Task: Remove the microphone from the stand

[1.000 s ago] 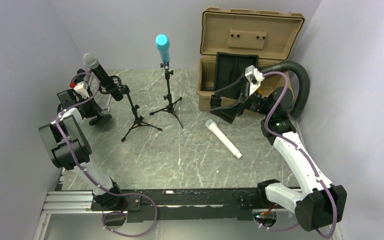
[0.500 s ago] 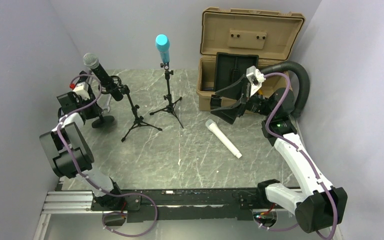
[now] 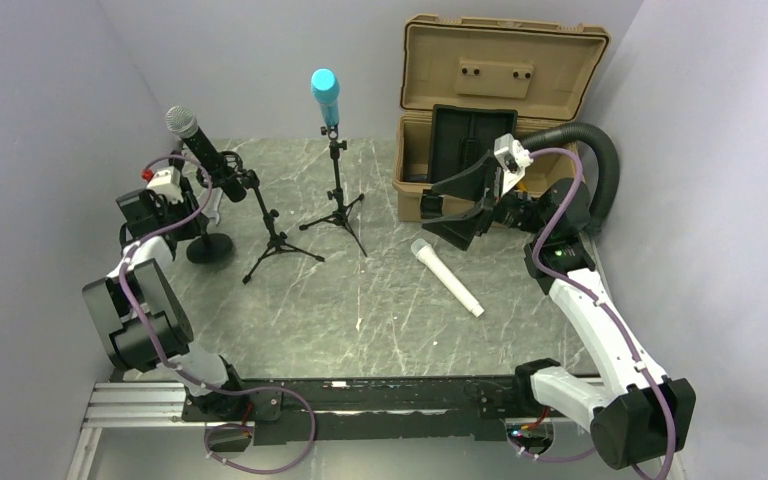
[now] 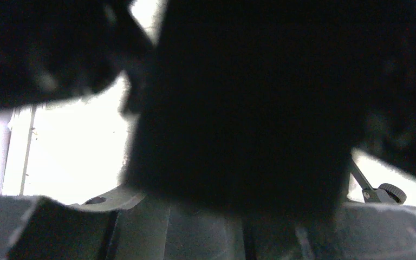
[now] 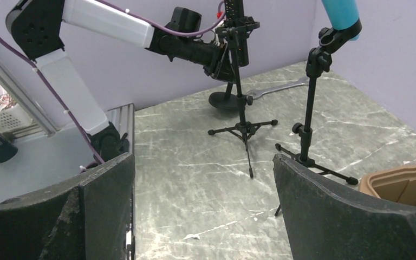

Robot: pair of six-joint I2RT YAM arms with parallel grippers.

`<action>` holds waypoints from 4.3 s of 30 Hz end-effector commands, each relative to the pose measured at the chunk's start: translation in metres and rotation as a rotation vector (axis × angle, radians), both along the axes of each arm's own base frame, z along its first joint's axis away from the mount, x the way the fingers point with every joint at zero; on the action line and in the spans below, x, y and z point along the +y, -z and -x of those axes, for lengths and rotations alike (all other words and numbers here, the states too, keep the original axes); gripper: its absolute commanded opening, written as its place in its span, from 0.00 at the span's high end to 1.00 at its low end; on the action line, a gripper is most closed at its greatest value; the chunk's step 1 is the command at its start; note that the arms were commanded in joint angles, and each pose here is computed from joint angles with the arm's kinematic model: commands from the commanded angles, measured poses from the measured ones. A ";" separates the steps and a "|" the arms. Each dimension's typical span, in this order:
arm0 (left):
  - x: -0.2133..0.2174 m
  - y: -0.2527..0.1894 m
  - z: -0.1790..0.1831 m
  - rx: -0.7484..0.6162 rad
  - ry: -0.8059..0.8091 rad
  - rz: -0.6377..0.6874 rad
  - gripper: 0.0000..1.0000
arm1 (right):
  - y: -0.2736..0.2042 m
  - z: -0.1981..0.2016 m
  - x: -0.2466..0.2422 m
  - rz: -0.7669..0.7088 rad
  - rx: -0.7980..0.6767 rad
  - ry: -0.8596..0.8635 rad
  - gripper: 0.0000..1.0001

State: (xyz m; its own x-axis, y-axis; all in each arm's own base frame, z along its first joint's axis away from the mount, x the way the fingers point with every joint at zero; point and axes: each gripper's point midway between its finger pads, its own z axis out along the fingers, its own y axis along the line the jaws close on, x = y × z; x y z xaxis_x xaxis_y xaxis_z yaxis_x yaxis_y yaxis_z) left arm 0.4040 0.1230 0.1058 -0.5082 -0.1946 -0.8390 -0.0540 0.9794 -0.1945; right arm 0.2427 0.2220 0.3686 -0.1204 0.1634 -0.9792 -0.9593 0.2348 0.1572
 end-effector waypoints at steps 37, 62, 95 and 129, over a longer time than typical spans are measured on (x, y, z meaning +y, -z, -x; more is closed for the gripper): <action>-0.002 -0.043 0.028 -0.134 -0.034 -0.110 0.57 | -0.007 0.006 -0.004 -0.016 -0.068 0.002 0.00; 0.005 -0.055 -0.024 -0.267 0.023 -0.031 0.92 | -0.005 0.005 -0.004 -0.009 -0.070 0.007 0.00; -0.020 -0.145 0.078 -0.307 0.130 -0.234 0.00 | -0.002 -0.015 -0.008 0.066 -0.041 0.078 0.00; -0.174 -0.132 0.080 -0.469 0.509 -0.229 0.14 | 0.014 -0.004 -0.004 0.044 -0.053 0.011 0.00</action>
State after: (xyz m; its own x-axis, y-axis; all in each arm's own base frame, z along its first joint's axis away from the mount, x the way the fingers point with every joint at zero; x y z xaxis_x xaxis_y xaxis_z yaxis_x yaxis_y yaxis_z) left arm 0.3022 -0.0577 0.2110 -0.1631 0.2017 -0.9658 0.5280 0.8447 0.0873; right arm 0.2555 0.2192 0.3396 -0.1463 0.1068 -0.9835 -0.9470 0.2723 0.1704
